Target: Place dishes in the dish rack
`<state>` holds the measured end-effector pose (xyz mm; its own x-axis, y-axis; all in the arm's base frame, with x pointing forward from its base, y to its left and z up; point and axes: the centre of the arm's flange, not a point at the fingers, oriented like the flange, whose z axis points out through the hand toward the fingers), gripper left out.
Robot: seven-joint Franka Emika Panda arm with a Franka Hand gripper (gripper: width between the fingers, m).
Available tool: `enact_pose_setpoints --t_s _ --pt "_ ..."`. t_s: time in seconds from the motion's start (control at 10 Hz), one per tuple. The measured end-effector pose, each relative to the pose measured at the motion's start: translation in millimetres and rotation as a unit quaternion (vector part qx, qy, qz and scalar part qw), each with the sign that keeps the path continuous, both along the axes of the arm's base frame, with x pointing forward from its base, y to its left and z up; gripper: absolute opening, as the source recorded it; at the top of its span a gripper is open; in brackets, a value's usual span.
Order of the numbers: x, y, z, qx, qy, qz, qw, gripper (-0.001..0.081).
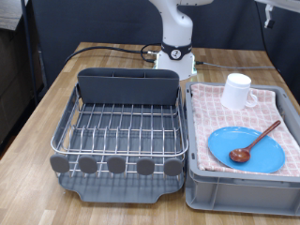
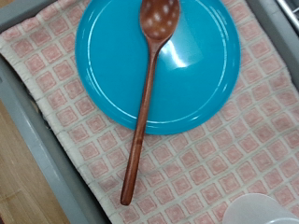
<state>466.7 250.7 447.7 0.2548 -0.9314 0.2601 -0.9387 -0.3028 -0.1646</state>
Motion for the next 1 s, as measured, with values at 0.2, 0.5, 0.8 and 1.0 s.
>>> enact_pose_setpoints --t_s 0.2,0.5,0.8,1.0 --pt "3.2 -0.8 -10.3 0.009 -0.002 0.003 1.0 0.0802" --pt "11.3 -1.0 -35.1 -0.009 -0.025 0.029 0.9992 0.0802" --pt "22.1 -6.1 -79.6 -0.008 -0.045 0.01 0.9989 0.0802" --pt "24.3 -10.9 -102.3 -0.006 -0.051 0.0 0.9987 0.0802"
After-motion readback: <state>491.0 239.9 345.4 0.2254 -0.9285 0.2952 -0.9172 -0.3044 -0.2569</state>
